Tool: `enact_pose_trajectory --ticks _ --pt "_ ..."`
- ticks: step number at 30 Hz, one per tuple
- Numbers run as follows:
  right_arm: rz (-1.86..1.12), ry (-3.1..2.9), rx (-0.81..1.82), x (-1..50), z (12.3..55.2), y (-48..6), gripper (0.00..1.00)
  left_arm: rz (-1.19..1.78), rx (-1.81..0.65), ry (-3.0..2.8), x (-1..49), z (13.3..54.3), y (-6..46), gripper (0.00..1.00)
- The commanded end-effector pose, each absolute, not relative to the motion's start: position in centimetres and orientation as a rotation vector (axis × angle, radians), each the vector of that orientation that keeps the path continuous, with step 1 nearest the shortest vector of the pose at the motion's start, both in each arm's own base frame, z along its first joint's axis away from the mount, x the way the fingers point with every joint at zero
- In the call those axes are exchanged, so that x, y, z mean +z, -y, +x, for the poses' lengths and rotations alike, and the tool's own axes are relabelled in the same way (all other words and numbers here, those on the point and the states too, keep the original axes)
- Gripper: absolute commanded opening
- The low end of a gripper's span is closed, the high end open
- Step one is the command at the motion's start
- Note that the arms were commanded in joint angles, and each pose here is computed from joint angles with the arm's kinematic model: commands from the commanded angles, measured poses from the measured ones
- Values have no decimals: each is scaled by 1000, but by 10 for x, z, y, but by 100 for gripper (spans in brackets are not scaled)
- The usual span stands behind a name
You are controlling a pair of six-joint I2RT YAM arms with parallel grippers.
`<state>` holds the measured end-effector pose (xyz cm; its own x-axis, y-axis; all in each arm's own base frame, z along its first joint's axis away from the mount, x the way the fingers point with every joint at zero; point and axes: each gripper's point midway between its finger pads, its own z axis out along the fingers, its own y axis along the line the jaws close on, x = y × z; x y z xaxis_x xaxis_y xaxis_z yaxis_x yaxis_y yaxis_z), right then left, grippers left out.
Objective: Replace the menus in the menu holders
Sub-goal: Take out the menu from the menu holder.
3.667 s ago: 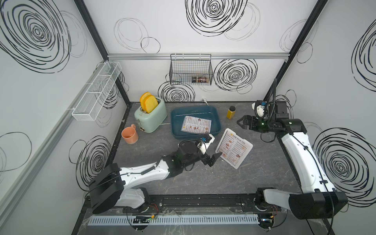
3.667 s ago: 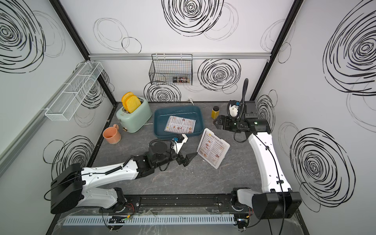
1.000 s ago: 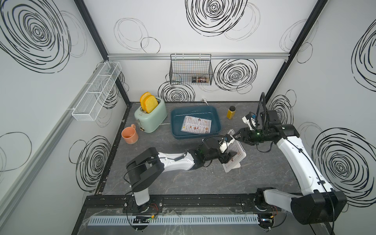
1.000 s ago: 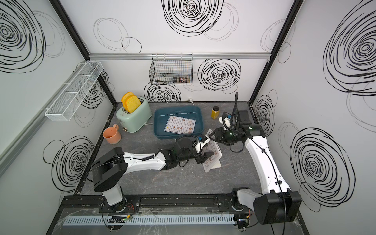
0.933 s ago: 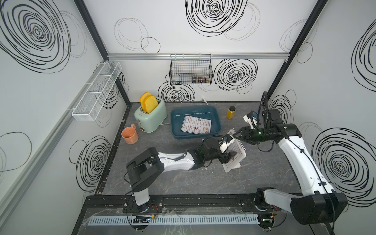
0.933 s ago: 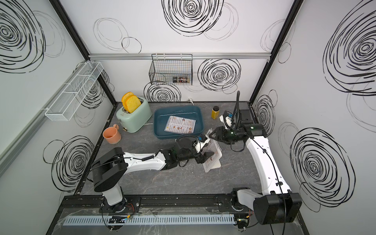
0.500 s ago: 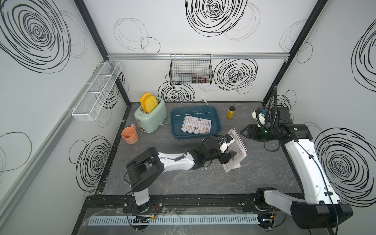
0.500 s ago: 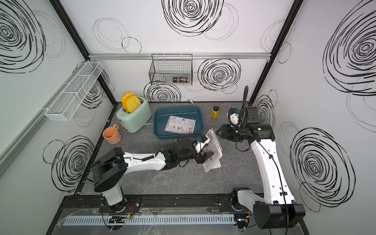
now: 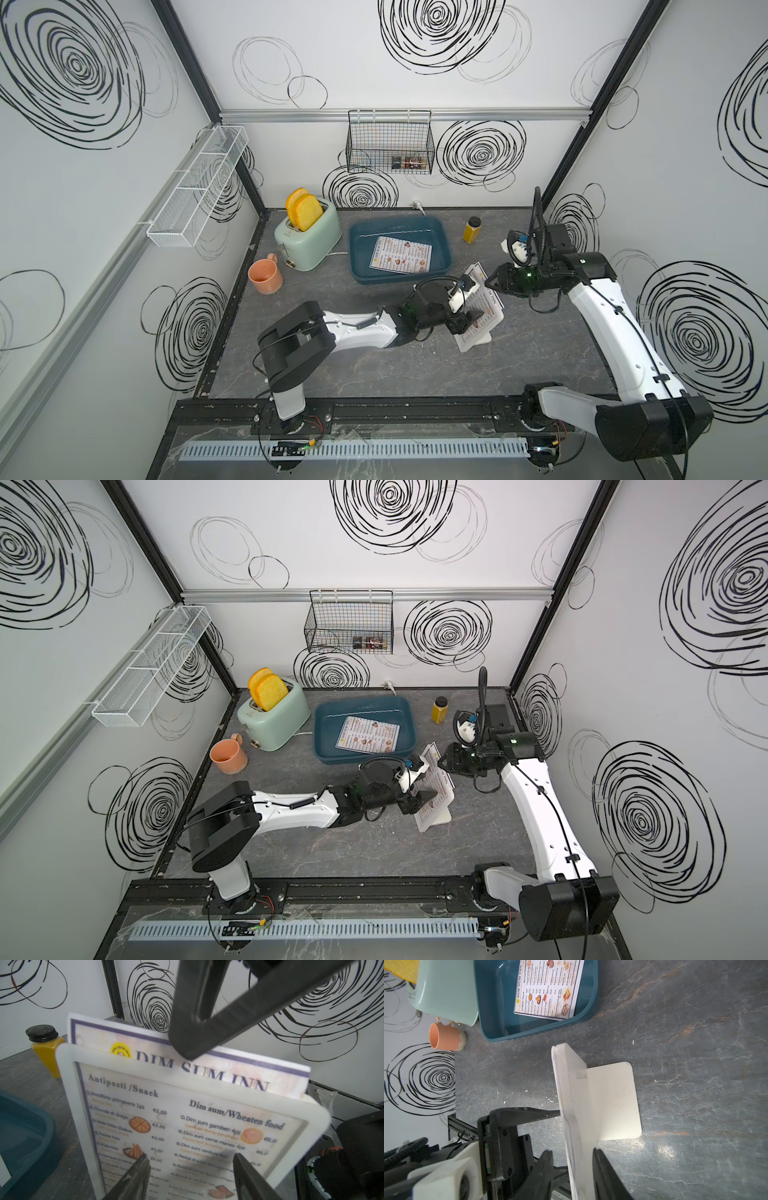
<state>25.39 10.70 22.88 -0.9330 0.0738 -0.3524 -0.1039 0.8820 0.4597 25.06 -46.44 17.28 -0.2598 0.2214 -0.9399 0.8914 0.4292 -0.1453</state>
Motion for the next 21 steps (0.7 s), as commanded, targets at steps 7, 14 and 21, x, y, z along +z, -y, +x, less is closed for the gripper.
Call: enact_pose_trajectory --ticks 7,14,21 --pt "-59 -2713 711 224 253 -111 9 963 -880 -1670 196 252 467 67" --pt "-88 -2679 644 242 253 -105 0 962 -870 -1672 197 253 466 68" --pt "-95 -2536 490 304 263 -88 0 919 -795 -1644 220 258 444 74"
